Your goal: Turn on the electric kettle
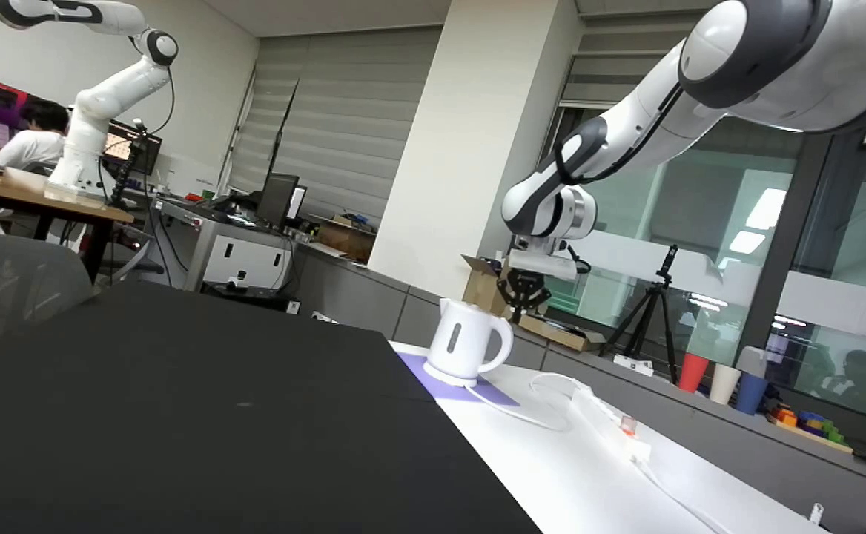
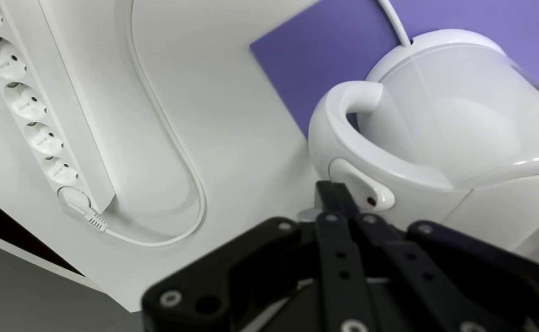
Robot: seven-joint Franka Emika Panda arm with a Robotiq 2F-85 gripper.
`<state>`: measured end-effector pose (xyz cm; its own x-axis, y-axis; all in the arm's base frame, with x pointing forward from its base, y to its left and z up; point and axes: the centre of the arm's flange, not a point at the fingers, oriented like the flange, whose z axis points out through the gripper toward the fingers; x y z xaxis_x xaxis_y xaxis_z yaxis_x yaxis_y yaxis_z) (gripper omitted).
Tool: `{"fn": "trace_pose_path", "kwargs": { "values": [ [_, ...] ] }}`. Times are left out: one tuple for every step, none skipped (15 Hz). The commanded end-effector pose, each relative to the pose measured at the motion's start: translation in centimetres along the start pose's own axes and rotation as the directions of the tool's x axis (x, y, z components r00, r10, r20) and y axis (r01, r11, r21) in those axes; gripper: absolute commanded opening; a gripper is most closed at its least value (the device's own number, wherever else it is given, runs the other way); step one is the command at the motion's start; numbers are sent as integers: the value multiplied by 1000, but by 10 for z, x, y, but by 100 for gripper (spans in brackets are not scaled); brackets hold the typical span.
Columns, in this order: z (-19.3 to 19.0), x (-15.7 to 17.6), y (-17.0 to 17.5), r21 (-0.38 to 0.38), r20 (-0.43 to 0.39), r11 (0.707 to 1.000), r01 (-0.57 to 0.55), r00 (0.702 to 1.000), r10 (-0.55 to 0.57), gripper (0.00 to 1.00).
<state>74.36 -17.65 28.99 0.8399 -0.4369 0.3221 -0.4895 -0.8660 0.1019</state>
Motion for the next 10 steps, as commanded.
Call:
{"fn": "trace_pose_path", "kwargs": {
  "values": [
    [1,9,-10,5,0,999,-41,999,41,0],
    [2,8,-11,10,-3,999,-43,999,43,0],
    [3,8,-11,17,-10,999,-45,999,45,0],
    [4,7,-12,25,-13,998,-49,999,50,0],
    [5,6,-13,32,-20,998,-52,998,53,0],
    [4,6,-13,40,-32,998,-54,998,55,0],
    [4,6,-13,49,-43,997,-56,997,58,0],
    [3,6,-13,57,-50,997,-59,997,62,0],
    [2,7,-14,61,-57,996,-59,996,62,0],
    [2,7,-14,66,-63,996,-59,996,63,0]
  ]
}}
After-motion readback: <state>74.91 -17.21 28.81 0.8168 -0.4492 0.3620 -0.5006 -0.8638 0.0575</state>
